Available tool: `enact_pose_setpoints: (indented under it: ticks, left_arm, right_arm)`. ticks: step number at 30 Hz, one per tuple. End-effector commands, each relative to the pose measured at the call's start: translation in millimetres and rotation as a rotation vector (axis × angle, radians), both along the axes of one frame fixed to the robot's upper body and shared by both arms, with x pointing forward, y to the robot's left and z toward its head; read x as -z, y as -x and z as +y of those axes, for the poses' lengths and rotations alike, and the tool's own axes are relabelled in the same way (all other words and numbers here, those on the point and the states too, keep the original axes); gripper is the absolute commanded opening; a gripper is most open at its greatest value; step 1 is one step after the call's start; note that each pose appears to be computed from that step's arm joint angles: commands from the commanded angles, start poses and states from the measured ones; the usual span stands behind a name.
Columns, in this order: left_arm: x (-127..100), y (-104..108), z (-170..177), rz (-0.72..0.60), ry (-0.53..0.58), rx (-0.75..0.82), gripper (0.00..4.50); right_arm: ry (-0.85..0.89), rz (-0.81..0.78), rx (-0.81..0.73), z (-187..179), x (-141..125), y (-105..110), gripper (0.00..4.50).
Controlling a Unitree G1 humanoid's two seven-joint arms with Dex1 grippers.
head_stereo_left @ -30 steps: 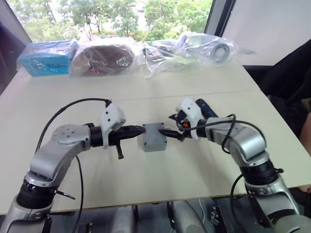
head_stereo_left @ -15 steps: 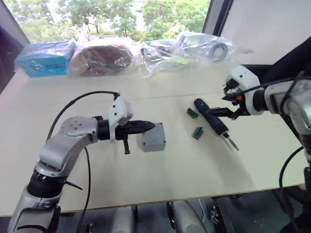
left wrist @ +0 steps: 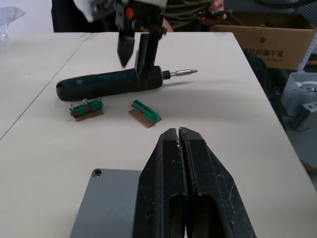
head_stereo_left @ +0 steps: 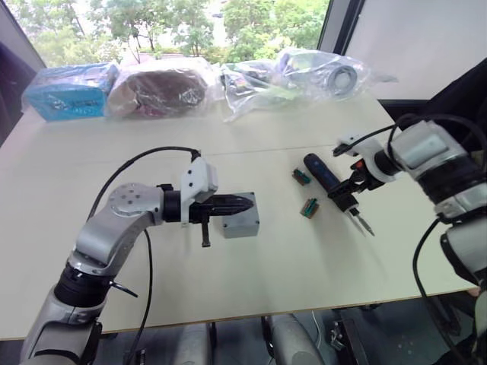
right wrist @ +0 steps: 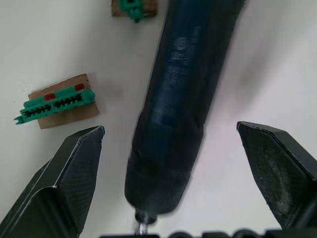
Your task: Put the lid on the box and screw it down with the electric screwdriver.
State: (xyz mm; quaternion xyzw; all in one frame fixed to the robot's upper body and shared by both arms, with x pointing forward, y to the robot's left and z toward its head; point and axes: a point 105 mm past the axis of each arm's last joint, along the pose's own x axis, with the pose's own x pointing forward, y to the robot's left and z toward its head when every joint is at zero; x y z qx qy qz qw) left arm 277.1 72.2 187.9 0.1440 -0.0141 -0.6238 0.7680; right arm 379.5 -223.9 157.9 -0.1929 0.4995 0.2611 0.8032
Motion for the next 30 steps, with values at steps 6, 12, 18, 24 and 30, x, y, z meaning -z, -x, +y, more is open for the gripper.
enact_pose_setpoints:
  ticks: [6, 12, 18, 24, 30]
  left_arm:
    - [-4, -2, 9, -0.051, 0.01, -0.074, 0.0]
    - [1, -2, 16, -0.045, -0.007, -0.102, 0.0]
    - [4, -5, 27, -0.038, -0.028, -0.149, 0.0]
    - [7, -9, 36, -0.027, -0.053, -0.175, 0.0]
    - [13, -8, 39, 0.017, -0.082, -0.154, 0.0]
  right_arm:
    - [0.106, 0.01, -0.041, -2, 14, -18, 4.26]
    - [0.101, 0.022, -0.043, 6, 15, -20, 2.54]
    - [0.079, -0.168, -0.041, 9, -21, -38, 1.79]
    - [-0.091, -0.44, -0.129, 33, -81, -43, 1.78]
    - [-0.616, -0.942, -0.341, 106, -160, 5, 1.78]
